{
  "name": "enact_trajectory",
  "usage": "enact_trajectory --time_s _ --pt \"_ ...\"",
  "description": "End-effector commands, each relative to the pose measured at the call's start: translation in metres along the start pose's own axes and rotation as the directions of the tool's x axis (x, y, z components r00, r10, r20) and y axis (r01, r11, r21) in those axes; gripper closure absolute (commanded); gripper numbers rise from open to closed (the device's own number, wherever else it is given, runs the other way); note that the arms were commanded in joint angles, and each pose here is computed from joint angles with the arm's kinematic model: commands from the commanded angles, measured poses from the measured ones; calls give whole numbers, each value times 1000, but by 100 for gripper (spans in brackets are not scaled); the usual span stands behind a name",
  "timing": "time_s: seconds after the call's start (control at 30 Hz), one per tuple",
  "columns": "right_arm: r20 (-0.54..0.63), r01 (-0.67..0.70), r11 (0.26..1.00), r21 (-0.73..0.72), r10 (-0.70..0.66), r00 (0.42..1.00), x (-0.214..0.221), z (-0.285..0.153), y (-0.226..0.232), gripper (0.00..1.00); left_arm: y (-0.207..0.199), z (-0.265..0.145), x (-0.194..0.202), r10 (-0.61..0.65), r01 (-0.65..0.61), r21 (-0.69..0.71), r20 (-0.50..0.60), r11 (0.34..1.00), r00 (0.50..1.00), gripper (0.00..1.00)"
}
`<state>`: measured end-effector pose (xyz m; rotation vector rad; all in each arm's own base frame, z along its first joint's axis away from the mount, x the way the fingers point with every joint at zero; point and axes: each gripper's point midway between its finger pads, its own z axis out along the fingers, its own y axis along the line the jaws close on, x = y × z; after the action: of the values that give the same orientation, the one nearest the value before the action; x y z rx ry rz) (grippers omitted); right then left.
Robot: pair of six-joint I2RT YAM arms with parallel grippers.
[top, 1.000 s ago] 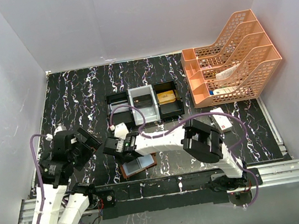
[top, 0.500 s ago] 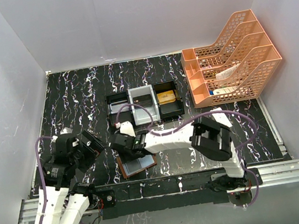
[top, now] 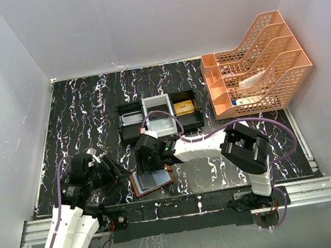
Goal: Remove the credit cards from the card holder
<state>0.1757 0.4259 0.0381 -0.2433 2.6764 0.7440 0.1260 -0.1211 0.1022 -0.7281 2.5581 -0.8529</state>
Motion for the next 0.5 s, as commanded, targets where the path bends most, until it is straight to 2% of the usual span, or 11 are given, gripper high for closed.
enact_trajectory --time_s 0.0,0.13,0.23,0.33,0.47 --pt "-69 -19 999 48 22 997 22 9 -21 50 -2 -1 20 4 1 67 -75 998 997 45" --pt "-70 -25 999 47 28 997 21 10 -22 50 5 4 34 -6 17 87 -128 996 992 50" --pt "-77 -28 999 40 31 997 23 11 -21 50 -5 10 36 4 22 165 -152 986 988 54" --pt "-85 -30 999 35 33 996 24 13 -20 50 -6 16 31 8 16 172 -139 985 990 60" --pt "-88 -31 999 40 35 996 24 13 -22 50 -8 19 30 1 25 187 -138 982 990 61"
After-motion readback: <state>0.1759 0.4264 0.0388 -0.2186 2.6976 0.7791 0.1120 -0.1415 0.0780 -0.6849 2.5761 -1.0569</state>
